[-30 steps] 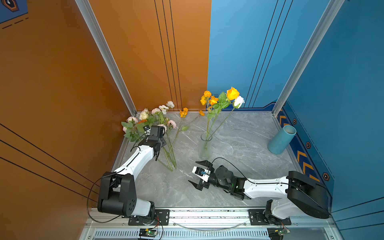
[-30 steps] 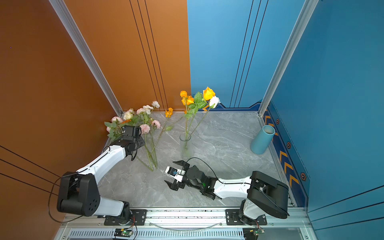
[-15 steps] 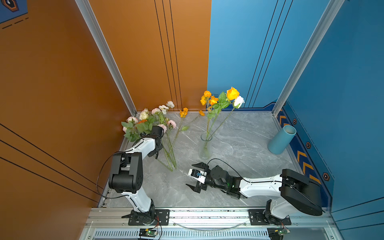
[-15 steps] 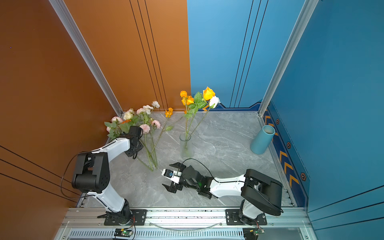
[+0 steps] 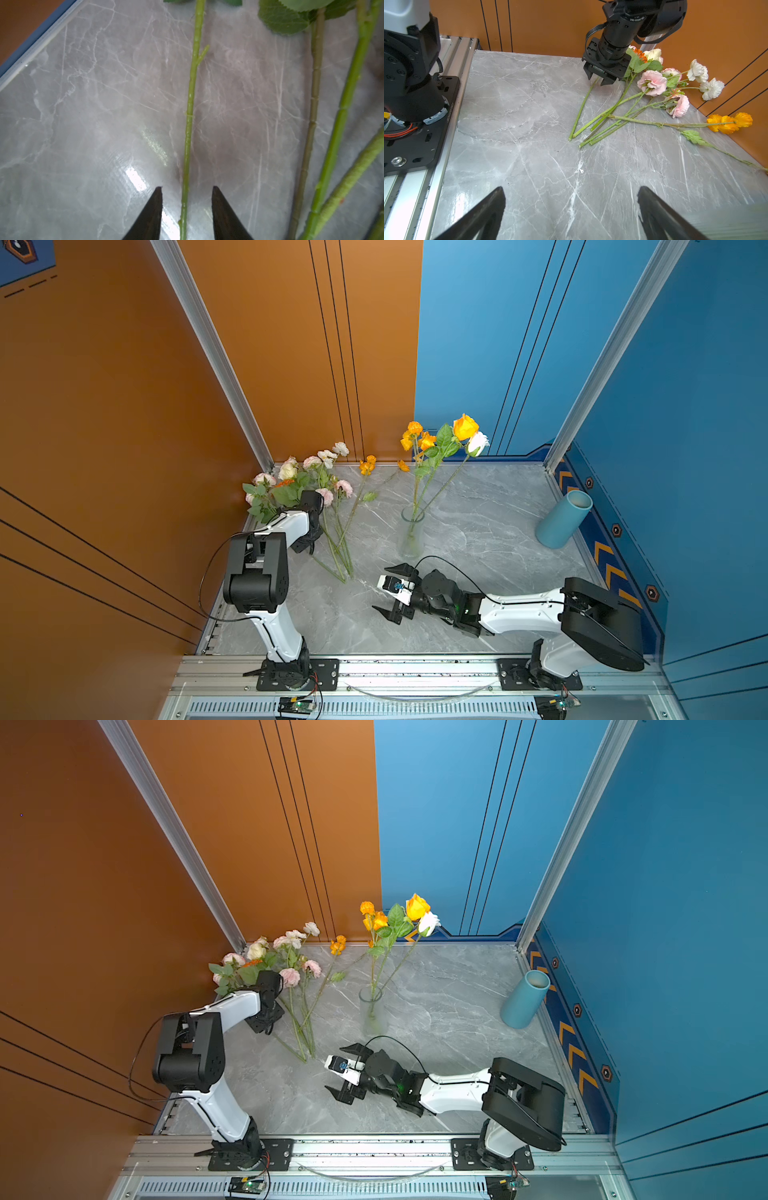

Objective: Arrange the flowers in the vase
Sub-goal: 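Lower the left gripper onto another stem in the pile and close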

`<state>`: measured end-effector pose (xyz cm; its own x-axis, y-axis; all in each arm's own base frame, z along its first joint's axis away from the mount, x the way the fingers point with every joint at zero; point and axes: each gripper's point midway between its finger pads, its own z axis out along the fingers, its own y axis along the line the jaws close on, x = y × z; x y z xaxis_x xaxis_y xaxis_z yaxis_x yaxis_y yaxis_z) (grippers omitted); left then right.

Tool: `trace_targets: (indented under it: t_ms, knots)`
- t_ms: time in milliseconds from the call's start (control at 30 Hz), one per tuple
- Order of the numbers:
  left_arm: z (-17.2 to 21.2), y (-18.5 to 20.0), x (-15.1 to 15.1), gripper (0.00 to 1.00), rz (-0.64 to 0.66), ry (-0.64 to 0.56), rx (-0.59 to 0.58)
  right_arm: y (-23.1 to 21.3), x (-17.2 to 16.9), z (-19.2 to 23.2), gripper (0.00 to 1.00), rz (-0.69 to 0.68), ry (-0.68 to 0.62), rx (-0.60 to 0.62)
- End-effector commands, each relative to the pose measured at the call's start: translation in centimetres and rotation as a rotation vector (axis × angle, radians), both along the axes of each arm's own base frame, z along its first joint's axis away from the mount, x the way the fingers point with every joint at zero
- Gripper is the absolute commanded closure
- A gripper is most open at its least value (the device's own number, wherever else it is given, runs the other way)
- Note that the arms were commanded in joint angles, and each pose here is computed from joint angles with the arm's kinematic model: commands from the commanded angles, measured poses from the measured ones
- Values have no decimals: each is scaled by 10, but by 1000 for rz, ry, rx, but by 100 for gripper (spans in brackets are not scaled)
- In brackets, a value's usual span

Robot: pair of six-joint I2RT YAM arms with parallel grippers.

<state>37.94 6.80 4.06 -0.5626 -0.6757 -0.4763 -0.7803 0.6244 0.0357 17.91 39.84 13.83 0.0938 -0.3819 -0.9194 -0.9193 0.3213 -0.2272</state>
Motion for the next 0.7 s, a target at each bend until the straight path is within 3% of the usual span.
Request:
trace_targets:
  t_ms: [0, 400, 667]
  knots:
    - [-7, 0, -2, 62, 22, 24, -28, 1, 2, 2, 0, -3, 22, 13]
    - [-23, -1, -10, 71, 26, 68, -35, 0, 3, 4, 0, -7, 27, 19]
    - [-31, -4, -11, 70, 16, 92, -51, -2, 6, 5, 0, -18, 30, 26]
